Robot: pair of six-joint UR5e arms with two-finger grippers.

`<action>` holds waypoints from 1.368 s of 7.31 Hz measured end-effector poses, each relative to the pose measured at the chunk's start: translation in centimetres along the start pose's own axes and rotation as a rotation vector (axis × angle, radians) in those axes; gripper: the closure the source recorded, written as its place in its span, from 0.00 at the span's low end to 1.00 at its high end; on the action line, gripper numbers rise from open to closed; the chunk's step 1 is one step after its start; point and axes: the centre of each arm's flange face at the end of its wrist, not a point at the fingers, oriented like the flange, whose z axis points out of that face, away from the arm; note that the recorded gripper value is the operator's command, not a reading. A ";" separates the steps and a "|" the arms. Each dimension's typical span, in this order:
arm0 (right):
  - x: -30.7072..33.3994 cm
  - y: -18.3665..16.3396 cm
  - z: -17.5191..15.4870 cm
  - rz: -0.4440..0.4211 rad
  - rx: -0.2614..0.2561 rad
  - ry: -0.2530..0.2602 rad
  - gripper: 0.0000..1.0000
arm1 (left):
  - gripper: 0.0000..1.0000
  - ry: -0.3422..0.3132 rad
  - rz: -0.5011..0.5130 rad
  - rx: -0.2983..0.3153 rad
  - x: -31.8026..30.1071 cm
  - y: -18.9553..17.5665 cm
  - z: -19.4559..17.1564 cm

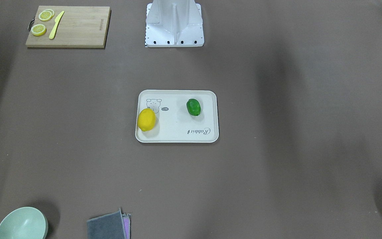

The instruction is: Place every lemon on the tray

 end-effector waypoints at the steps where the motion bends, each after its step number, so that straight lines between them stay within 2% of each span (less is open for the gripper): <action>1: -0.1 -0.3 -0.1 -0.001 0.001 -0.001 0.00 | 0.02 0.013 0.007 0.013 -0.5 0.2 0.7; 4: 0.0 -0.4 0.0 0.008 -0.007 -0.002 0.00 | 0.02 0.018 0.020 0.033 -0.8 0.1 1.1; 10: 0.0 -0.5 0.0 0.010 -0.008 -0.004 0.00 | 0.02 0.019 0.020 0.033 -0.9 0.1 1.2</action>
